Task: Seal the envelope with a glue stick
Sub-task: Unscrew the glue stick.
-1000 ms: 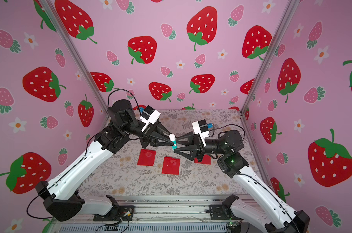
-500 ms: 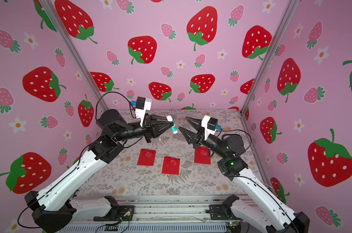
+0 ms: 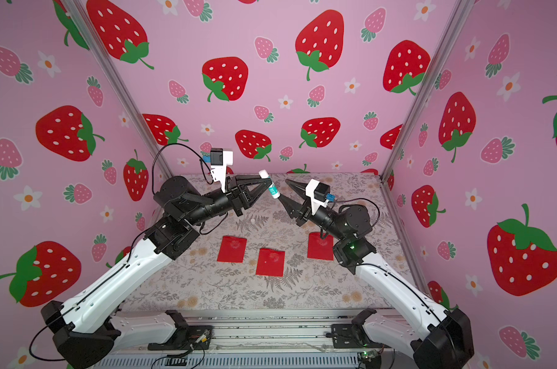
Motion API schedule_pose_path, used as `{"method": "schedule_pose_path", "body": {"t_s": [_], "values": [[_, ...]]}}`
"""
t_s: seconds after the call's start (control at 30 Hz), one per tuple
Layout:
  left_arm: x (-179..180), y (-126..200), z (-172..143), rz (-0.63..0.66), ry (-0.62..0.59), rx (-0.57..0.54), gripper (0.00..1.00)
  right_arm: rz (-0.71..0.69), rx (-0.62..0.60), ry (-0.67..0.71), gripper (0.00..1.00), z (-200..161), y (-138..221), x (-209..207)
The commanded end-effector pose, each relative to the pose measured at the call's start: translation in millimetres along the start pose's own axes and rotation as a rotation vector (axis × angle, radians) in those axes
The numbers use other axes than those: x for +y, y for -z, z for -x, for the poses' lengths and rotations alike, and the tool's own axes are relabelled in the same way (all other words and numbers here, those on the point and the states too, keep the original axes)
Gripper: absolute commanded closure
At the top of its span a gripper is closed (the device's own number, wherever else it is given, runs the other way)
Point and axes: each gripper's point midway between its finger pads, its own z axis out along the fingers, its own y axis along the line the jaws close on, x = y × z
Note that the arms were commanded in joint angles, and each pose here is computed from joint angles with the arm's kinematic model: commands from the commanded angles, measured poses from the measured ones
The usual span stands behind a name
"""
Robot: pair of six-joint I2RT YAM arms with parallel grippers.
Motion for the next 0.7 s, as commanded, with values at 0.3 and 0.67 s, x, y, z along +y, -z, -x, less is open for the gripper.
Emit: {"method": "schedule_pose_path", "body": {"t_s": [0.3,0.67], "values": [[1.6,8.3,17.4,0.045,-0.023,-0.091,1.0,0.094,-0.079,0.02,0.54,32.0,-9.7,16.2],[5.2,7.7,15.1,0.05,-0.024,-0.105,1.0,0.083,-0.103,-0.033,0.61,33.1,-23.1,17.9]]}}
